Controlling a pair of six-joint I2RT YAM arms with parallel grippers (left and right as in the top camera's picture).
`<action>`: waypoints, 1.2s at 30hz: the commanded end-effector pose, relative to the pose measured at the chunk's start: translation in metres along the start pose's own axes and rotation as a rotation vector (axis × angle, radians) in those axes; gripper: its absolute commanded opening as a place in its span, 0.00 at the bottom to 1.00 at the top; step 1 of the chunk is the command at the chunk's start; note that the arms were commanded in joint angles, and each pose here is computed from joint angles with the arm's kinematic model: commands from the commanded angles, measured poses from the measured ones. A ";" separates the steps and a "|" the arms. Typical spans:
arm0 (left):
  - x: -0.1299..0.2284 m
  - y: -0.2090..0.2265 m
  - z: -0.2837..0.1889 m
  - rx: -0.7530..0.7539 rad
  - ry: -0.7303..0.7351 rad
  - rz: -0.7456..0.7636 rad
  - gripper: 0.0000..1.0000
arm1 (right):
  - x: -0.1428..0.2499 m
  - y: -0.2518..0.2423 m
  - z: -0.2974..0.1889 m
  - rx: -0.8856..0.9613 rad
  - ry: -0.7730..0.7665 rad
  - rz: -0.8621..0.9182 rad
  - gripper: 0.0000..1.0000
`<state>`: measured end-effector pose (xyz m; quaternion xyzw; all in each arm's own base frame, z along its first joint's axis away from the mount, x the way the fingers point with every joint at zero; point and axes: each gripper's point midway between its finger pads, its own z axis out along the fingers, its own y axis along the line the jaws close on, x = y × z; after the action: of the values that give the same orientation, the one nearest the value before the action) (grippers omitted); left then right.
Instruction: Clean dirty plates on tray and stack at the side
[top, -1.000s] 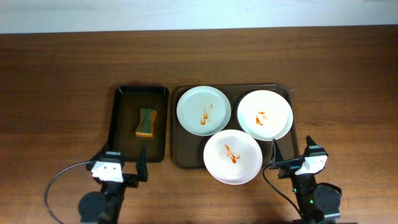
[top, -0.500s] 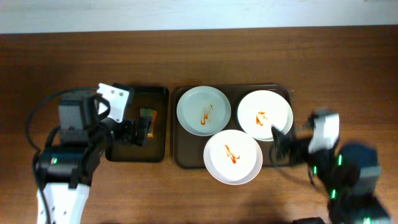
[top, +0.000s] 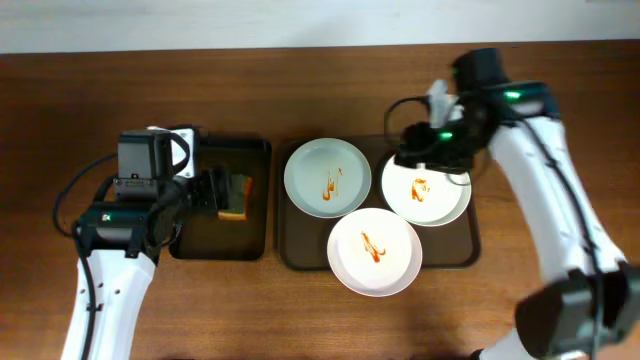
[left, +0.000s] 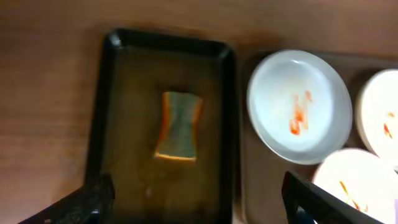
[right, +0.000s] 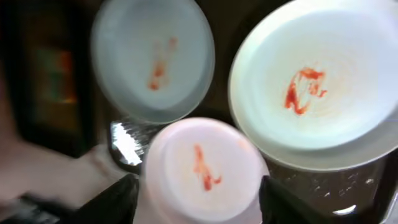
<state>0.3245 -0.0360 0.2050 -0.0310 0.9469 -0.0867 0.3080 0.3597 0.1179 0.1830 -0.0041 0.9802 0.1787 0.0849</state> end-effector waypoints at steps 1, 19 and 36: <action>-0.007 0.024 0.003 -0.143 -0.020 -0.085 0.84 | -0.008 0.001 0.052 0.177 0.042 -0.078 0.60; 0.011 0.033 0.039 -0.181 0.112 -0.088 0.95 | -0.041 -0.016 0.190 0.359 0.003 -0.086 0.30; 0.010 0.033 0.040 -0.181 0.104 -0.088 0.91 | -0.061 0.018 0.115 0.297 -0.062 -0.096 0.04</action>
<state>0.3357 -0.0107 0.1567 -0.0916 0.9660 -0.0170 0.2412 0.4316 0.1794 0.0549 -0.0402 0.9952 0.0238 0.0855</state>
